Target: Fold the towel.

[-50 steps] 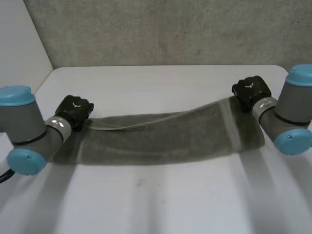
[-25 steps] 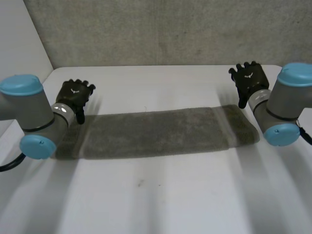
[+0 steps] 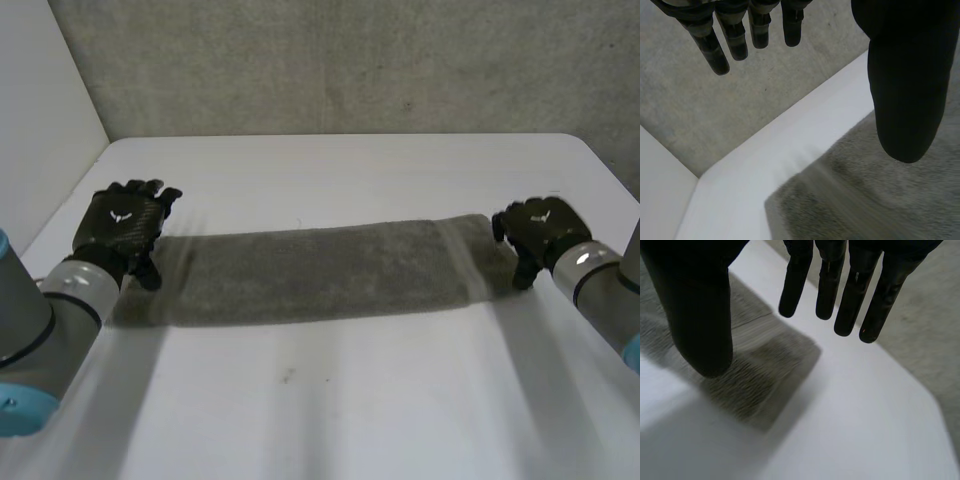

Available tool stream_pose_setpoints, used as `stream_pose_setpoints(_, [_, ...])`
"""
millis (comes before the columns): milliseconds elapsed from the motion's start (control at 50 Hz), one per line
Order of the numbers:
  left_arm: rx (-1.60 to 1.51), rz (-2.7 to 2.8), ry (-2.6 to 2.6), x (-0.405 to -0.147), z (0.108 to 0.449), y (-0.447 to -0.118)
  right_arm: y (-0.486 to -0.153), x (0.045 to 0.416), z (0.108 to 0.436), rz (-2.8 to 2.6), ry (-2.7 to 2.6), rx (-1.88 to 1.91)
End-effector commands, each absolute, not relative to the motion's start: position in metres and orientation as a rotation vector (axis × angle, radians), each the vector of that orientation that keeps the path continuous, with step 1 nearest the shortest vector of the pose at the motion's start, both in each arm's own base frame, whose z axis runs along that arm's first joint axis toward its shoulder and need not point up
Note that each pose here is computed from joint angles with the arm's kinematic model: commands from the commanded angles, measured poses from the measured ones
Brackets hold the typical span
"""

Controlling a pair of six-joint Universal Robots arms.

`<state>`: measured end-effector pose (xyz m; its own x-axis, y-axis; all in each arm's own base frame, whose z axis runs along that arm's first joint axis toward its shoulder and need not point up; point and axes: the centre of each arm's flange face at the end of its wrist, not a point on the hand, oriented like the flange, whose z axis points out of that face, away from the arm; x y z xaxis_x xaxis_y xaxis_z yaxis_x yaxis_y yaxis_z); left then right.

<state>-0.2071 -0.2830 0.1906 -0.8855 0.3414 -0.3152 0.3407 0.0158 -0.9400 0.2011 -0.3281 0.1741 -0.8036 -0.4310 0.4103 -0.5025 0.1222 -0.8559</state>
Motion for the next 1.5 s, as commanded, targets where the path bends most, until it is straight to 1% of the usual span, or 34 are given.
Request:
stream_pose_setpoints(20, [-0.658, 2.012, -2.263, -0.203, 0.179, -0.277, -0.334, 0.198, 0.140, 1.788, -2.384, 1.038])
stream_pose_setpoints(100, [-0.659, 2.003, -2.271, -0.202, 0.177, -0.275, -0.341, 0.194, 0.126, 1.782, -2.393, 1.028])
stream_pose_setpoints(320, [-0.666, 1.996, -2.269, -0.204, 0.176, -0.273, -0.355, 0.189, 0.109, 1.791, -2.329, 1.034])
stream_pose_setpoints(500, [-0.664, 1.983, -2.280, -0.203, 0.172, -0.271, -0.368, 0.175, 0.114, 1.829, -2.247, 0.964])
stream_pose_setpoints(600, [-0.666, 1.984, -2.277, -0.203, 0.173, -0.270, -0.376, 0.148, 0.138, 1.827, -2.197, 0.835])
stream_pose_setpoints(660, [-0.669, 1.983, -2.275, -0.204, 0.173, -0.270, -0.378, 0.138, 0.141, 1.812, -2.197, 0.801])
stream_pose_setpoints(700, [-0.669, 1.981, -2.276, -0.204, 0.173, -0.268, -0.382, 0.112, 0.142, 1.748, -2.231, 0.729])
stream_pose_setpoints(720, [-0.669, 1.981, -2.276, -0.204, 0.173, -0.268, -0.382, 0.112, 0.142, 1.747, -2.231, 0.729])
stream_pose_setpoints(760, [-0.670, 1.981, -2.275, -0.204, 0.173, -0.267, -0.389, 0.077, 0.144, 1.667, -2.242, 0.652])
stream_pose_setpoints(780, [-0.670, 1.982, -2.274, -0.204, 0.174, -0.266, -0.389, 0.077, 0.144, 1.666, -2.242, 0.651])
stream_pose_setpoints(800, [-0.671, 1.985, -2.269, -0.204, 0.174, -0.267, -0.395, 0.058, 0.147, 1.634, -2.219, 0.629])
stream_pose_setpoints(820, [-0.671, 1.985, -2.269, -0.204, 0.174, -0.267, -0.395, 0.058, 0.148, 1.634, -2.219, 0.629])
stream_pose_setpoints(860, [-0.670, 1.988, -2.269, -0.204, 0.175, -0.267, -0.403, 0.031, 0.158, 1.574, -2.145, 0.628])
stream_pose_setpoints(980, [-0.668, 1.987, -2.272, -0.204, 0.174, -0.267, -0.411, 0.027, 0.173, 1.574, -2.063, 0.665])
stream_pose_setpoints(1000, [-0.665, 1.989, -2.271, -0.203, 0.175, -0.267, -0.413, 0.032, 0.180, 1.602, -2.043, 0.669])
stream_pose_setpoints(1020, [-0.665, 1.989, -2.271, -0.203, 0.175, -0.267, -0.414, 0.048, 0.190, 1.656, -2.019, 0.691])
stream_pose_setpoints(1040, [-0.665, 1.989, -2.271, -0.203, 0.175, -0.267, -0.414, 0.049, 0.190, 1.656, -2.019, 0.691])
stream_pose_setpoints(1080, [-0.664, 1.991, -2.270, -0.203, 0.175, -0.267, -0.408, 0.104, 0.214, 1.815, -1.965, 0.784])
stream_pose_setpoints(1100, [-0.664, 1.991, -2.270, -0.203, 0.175, -0.267, -0.408, 0.104, 0.214, 1.816, -1.965, 0.784])
stream_pose_setpoints(1140, [-0.664, 1.991, -2.270, -0.203, 0.175, -0.267, -0.396, 0.157, 0.226, 1.944, -1.941, 0.885])
stream_pose_setpoints(1160, [-0.662, 1.990, -2.270, -0.203, 0.175, -0.267, -0.396, 0.158, 0.226, 1.944, -1.941, 0.886])
stream_pose_setpoints(1180, [-0.662, 1.990, -2.270, -0.203, 0.175, -0.267, -0.387, 0.185, 0.228, 1.995, -1.932, 0.949])
stream_pose_setpoints(1200, [-0.662, 1.990, -2.270, -0.203, 0.175, -0.267, -0.387, 0.185, 0.228, 1.995, -1.932, 0.950])
stream_pose_setpoints(1240, [-0.663, 1.989, -2.273, -0.203, 0.175, -0.268, -0.357, 0.247, 0.227, 2.094, -1.902, 1.129])
stream_pose_setpoints(1260, [-0.661, 1.989, -2.272, -0.203, 0.175, -0.268, -0.356, 0.247, 0.227, 2.094, -1.902, 1.130])
stream_pose_setpoints(1300, [-0.660, 1.989, -2.274, -0.202, 0.175, -0.268, -0.319, 0.307, 0.213, 2.159, -1.876, 1.336])
stream_pose_setpoints(1320, [-0.662, 1.990, -2.274, -0.202, 0.175, -0.268, -0.319, 0.308, 0.213, 2.159, -1.876, 1.337])
stream_pose_setpoints(1340, [-0.661, 1.987, -2.274, -0.203, 0.175, -0.267, -0.297, 0.334, 0.202, 2.174, -1.874, 1.441])
stream_pose_setpoints(1360, [-0.661, 1.987, -2.274, -0.203, 0.174, -0.267, -0.297, 0.334, 0.202, 2.174, -1.874, 1.442])
stream_pose_setpoints(1400, [-0.661, 1.989, -2.272, -0.203, 0.175, -0.268, -0.257, 0.373, 0.179, 2.169, -1.878, 1.629])
stream_pose_setpoints(1420, [-0.661, 1.987, -2.274, -0.203, 0.175, -0.267, -0.257, 0.373, 0.179, 2.169, -1.878, 1.630])
stream_pose_setpoints(1460, [-0.661, 1.987, -2.274, -0.203, 0.174, -0.267, -0.227, 0.395, 0.157, 2.149, -1.890, 1.765])
stream_pose_setpoints(1480, [-0.661, 1.987, -2.274, -0.203, 0.174, -0.267, -0.227, 0.395, 0.157, 2.149, -1.890, 1.766])
stream_pose_setpoints(1500, [-0.665, 1.985, -2.274, -0.203, 0.174, -0.267, -0.215, 0.403, 0.146, 2.133, -1.896, 1.819])
